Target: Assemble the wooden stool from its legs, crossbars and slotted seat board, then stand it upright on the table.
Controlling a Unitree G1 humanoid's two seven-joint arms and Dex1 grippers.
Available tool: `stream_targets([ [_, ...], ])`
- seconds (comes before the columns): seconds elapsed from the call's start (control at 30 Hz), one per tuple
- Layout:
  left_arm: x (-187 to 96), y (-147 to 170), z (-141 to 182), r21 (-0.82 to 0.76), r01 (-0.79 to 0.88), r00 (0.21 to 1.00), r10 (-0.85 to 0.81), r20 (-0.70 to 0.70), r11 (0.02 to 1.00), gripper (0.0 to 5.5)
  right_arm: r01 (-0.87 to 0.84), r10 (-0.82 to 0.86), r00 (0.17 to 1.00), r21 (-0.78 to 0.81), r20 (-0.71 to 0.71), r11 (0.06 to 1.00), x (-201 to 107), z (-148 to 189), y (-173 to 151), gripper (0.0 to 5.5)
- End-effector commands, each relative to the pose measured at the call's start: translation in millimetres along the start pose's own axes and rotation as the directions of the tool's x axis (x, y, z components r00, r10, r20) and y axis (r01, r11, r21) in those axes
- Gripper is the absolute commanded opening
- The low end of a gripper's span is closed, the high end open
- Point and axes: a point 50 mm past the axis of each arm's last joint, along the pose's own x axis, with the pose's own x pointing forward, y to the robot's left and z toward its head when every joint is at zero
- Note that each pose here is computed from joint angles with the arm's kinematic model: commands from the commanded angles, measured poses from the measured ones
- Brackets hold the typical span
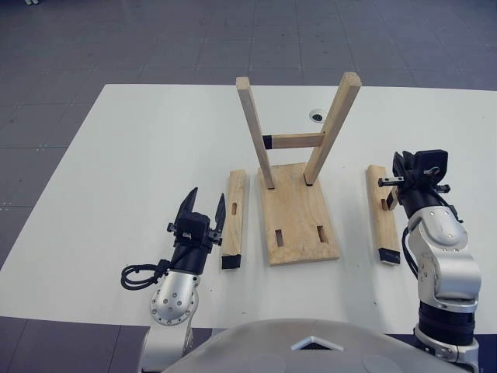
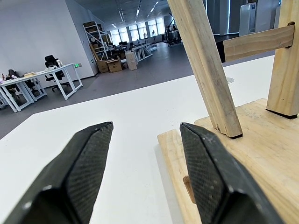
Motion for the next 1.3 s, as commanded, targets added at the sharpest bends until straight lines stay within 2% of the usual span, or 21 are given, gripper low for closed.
stream_targets([
  [0.03,-0.3,0.6,0.6,0.003,-0.005,1.0,0.005,-0.009,1.0,2.65,-0.008,0.008,1.0,-0.007,0.01,1.0,3.0,4.0,2.7,0.41],
  [0.53,-0.5,0.0,0.6,0.002,-0.003,1.0,0.003,-0.01,1.0,2.65,-0.021,0.021,1.0,-0.002,0.004,1.0,3.6,1.1,10.0,0.41],
  [0.87,-0.9,2.4,0.6,0.006,-0.005,1.0,0.005,-0.012,1.0,2.65,0.027,-0.027,0.994,-0.009,-0.102,1.0,5.2,-36.8,9.4,0.41],
  [1.07,-1.1,3.2,0.9,0.007,-0.005,1.0,0.005,-0.012,1.0,2.65,-0.006,0.012,0.985,0.036,-0.174,0.999,-8.3,-61.8,32.0,0.41],
  [1.3,-0.4,3.6,1.5,0.008,-0.004,1.0,0.004,-0.011,1.0,2.65,0.012,0.007,0.97,0.076,-0.245,0.997,-23.5,-81.6,36.1,0.41],
])
